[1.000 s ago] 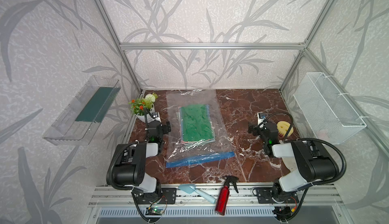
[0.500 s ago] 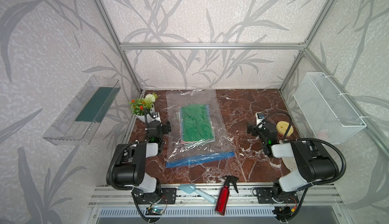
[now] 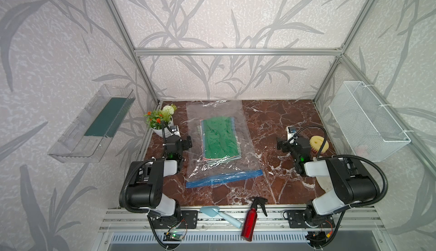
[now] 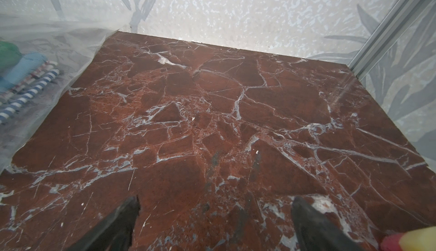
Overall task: Take the tank top out of the vacuum bag
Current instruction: Adjust the vacuum bag at the center of the board.
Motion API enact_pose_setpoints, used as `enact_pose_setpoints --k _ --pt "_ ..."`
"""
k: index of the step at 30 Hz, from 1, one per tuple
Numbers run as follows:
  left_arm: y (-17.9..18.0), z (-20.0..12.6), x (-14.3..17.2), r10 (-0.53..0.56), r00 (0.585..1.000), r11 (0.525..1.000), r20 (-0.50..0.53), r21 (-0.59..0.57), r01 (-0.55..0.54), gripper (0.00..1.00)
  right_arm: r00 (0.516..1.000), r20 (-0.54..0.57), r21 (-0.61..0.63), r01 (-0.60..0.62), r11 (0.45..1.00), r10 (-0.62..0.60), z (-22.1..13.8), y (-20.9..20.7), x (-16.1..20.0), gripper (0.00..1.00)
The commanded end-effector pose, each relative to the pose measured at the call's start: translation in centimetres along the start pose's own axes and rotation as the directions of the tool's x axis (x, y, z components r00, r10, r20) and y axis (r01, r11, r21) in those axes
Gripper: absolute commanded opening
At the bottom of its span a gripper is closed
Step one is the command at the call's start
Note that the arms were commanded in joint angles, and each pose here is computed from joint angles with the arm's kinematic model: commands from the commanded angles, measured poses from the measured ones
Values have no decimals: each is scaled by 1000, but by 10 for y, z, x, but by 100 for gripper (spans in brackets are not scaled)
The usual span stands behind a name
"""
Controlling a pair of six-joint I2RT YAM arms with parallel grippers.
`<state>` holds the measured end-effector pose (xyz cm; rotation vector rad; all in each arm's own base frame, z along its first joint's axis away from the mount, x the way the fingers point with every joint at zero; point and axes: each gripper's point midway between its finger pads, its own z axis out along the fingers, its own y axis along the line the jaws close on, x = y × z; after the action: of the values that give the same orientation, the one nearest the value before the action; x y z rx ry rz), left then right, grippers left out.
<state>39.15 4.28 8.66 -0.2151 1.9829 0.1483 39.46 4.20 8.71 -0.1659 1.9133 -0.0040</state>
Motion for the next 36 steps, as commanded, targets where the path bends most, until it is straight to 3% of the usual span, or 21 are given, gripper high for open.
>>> enact_pose_setpoints --k 1,8,13,15,17,20,22,26,31,36 --pt "0 0 -6 4 1000 1000 23 -4 -4 97 1000 29 0 5 1000 -5 -1 0 -7 99" --pt "0 -1 -5 3 1000 1000 23 -3 -3 96 999 36 6 4 1000 -5 -2 0 -7 99" --pt "-2 -13 -26 44 999 998 7 -36 -44 92 988 154 67 -19 998 8 -43 -12 -44 99" --pt "4 -23 -39 -13 997 994 -75 -112 5 92 998 37 51 -56 997 54 -48 -9 -55 99" --pt "-5 -28 -44 -117 981 990 -153 -95 103 91 993 -91 -38 -85 996 81 -54 7 -70 99" --pt "-39 -31 -29 -203 901 975 -384 8 223 87 957 -258 -190 -188 964 135 -58 41 -86 99" --pt "-58 -40 -22 -227 848 955 -479 62 291 83 932 -343 -292 -222 930 115 -58 70 -93 96" --pt "-43 -59 -9 -332 813 933 -479 -36 359 83 902 -431 -378 -192 906 11 -40 121 -87 96" --pt "-36 -60 13 -301 793 947 -530 -68 314 82 842 -538 -437 -234 868 -44 10 182 -64 92" --pt "-33 -50 34 -355 761 929 -543 -110 354 80 803 -595 -408 -262 875 -37 59 199 -44 90"
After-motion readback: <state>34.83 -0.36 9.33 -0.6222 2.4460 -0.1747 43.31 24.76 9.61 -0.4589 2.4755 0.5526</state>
